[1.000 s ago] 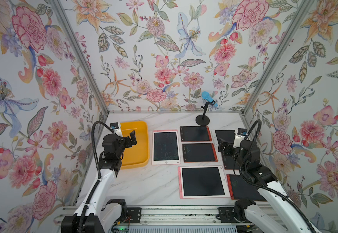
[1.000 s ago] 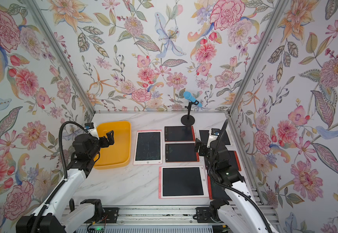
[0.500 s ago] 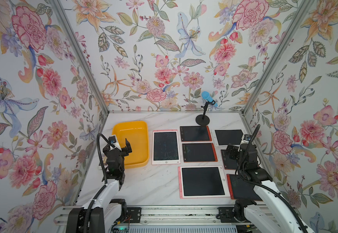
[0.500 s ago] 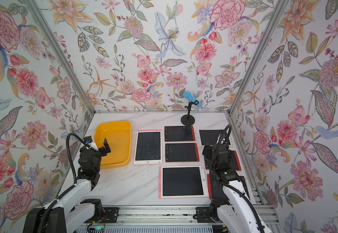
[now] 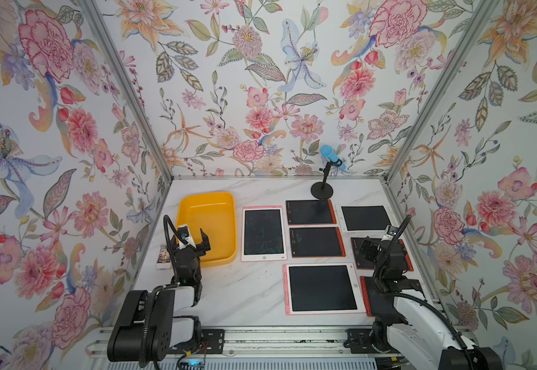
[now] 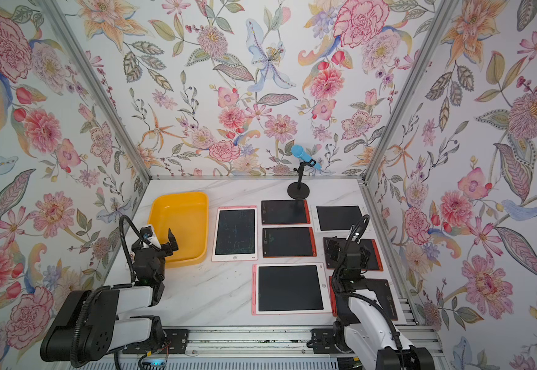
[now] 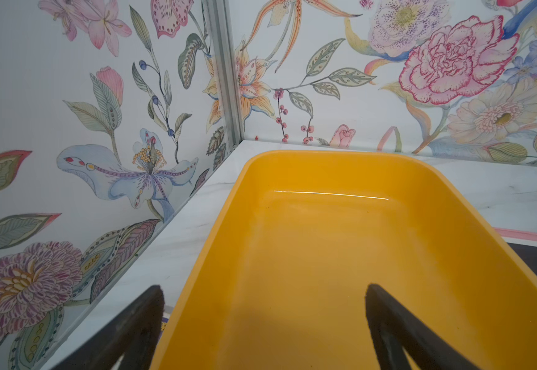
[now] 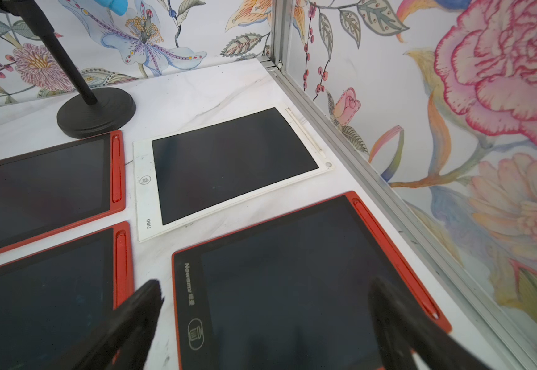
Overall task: Take out the writing tablet from the storage box
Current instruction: Reset both arms
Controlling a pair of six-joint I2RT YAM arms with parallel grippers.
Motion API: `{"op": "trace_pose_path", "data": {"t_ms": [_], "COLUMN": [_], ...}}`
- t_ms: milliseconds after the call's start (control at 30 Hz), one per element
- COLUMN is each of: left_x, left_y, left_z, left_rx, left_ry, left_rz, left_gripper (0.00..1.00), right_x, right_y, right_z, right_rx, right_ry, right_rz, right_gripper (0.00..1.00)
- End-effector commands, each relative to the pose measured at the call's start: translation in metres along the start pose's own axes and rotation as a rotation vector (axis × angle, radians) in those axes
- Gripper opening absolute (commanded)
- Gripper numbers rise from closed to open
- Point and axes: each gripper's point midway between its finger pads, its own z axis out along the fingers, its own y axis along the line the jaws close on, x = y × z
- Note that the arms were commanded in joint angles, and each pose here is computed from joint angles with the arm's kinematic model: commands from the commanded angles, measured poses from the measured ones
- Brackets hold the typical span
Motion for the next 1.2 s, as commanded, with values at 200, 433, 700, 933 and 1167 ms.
{"op": "trace_pose_path", "data": {"t_ms": [200, 433, 700, 933, 1167], "left_x": [-0.011, -0.005, -0.006, -0.006, -0.006], "left_y": [-0.018, -0.032, -0.029, -0.019, -0.020], "left_z": [-0.002, 0.020, 0.024, 0.022, 0.023], "left_rx": [0.031, 0.035, 0.007, -0.040, -0.038], "left_ry": [-0.170, -0.076, -0.074, -0.074, -0.072], "left_rz": [0.101, 0.152, 0.145, 0.122, 0.125], "left_gripper": [0.99, 0.99, 0.99, 0.99, 0.99], "right_x": [-0.018, -0.019, -0.002, -0.004, -0.004], "right_y": [0.014, 0.029, 0.072, 0.071, 0.071], "right_z": [0.037, 0.053, 0.043, 0.060, 0.059], "right_rx": [-0.057, -0.162, -0.332, -0.330, -0.328], "right_ry": [-0.150, -0.189, -0.218, -0.165, -0.168], "right_rz": [-0.033, -0.007, -0.166, -0.140, -0.142], "right_gripper": [1.00, 1.00, 1.00, 1.00, 1.00]}}
